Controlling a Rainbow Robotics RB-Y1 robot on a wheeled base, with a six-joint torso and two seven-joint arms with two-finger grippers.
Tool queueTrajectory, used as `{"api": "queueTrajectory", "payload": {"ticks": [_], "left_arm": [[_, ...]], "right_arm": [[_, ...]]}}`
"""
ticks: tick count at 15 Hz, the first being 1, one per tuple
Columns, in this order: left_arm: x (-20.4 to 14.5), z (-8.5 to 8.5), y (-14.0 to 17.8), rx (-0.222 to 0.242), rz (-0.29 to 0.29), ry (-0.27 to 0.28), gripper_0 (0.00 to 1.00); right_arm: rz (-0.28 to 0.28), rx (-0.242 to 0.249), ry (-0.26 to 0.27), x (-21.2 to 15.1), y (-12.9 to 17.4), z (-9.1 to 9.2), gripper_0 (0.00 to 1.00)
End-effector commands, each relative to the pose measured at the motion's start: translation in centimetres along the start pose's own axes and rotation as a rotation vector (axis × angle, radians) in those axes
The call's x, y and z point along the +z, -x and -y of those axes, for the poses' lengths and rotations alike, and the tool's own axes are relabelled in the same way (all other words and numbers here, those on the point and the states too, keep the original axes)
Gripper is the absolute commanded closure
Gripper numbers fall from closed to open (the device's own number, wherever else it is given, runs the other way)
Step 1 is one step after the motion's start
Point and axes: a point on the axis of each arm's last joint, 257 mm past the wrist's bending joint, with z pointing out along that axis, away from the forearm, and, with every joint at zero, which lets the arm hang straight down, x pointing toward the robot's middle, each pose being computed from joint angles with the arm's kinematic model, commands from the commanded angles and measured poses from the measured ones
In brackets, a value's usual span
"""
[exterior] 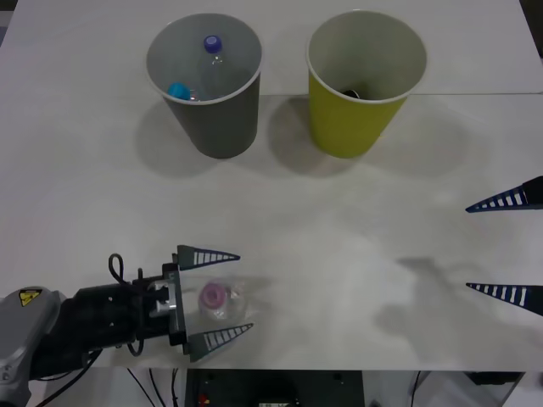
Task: Put the can into the green bin and the plastic bottle into the gray bin
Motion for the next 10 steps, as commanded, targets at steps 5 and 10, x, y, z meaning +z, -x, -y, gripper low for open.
{"api": "queueTrajectory", "payload": {"ticks": [5,10], "left_arm": [[0.65,-0.04,0.35,-0.049,0.012,0.0,1.0],[0.33,-0.85,0.69,-0.067,0.019,0.017,1.0]], "right_arm": [[0.0,0.0,0.0,0.0,0.0,0.0,0.0],[0.0,0.0,0.0,0.0,0.0,0.0,0.0]]}}
